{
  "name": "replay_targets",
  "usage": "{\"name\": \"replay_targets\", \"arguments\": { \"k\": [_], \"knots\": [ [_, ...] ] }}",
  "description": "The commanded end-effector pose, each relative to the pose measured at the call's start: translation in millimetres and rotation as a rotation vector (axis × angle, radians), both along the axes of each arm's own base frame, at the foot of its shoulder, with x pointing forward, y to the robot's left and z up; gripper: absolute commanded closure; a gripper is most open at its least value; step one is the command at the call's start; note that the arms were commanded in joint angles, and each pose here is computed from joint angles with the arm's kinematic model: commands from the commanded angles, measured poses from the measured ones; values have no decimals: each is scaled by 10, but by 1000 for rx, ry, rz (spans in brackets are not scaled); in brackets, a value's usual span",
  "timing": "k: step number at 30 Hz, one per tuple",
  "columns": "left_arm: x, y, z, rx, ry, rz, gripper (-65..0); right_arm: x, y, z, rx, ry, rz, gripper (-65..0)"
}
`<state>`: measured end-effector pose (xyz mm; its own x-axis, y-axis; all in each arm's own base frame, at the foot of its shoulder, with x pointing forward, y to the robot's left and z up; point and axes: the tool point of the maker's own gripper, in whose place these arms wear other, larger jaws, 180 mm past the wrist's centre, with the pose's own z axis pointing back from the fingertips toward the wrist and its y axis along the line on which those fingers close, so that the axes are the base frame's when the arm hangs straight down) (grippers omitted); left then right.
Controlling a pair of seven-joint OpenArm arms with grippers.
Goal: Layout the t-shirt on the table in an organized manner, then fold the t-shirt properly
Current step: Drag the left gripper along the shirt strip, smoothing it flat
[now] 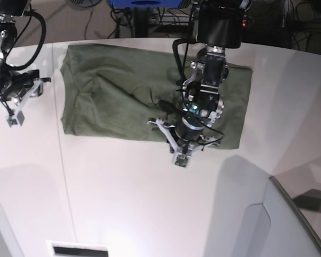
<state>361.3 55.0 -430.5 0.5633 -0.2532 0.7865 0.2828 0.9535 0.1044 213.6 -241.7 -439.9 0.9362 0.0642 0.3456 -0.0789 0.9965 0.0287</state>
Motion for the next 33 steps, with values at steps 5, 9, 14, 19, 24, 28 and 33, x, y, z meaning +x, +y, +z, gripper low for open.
{"name": "replay_targets", "arguments": {
  "k": [5,9,14,19,24,28,33],
  "knots": [
    [-388,195,203,42,-69,-2,0,57,-47,65,-11,-25,4,-272],
    [-845,301,112,59,-23,2,0,71,-45,72,-9,-29,4,-272],
    [-1118,372,-210,74,75,-5,0,90,-33,79,-6,-34,3,-272],
    [-1324,336,-356,80,130,-21,0,90,-33,79,-6,-34,3,-272],
    [-1573,343,-445,82,175,-26,0,77,-33,72,-6,-31,3,-272],
    [-1650,231,-465,89,182,-98,0,90,-27,77,-5,-34,3,-272],
    [-1778,20,-470,83,192,-172,0,87,38,60,11,-33,0,-272]
  ]
}}
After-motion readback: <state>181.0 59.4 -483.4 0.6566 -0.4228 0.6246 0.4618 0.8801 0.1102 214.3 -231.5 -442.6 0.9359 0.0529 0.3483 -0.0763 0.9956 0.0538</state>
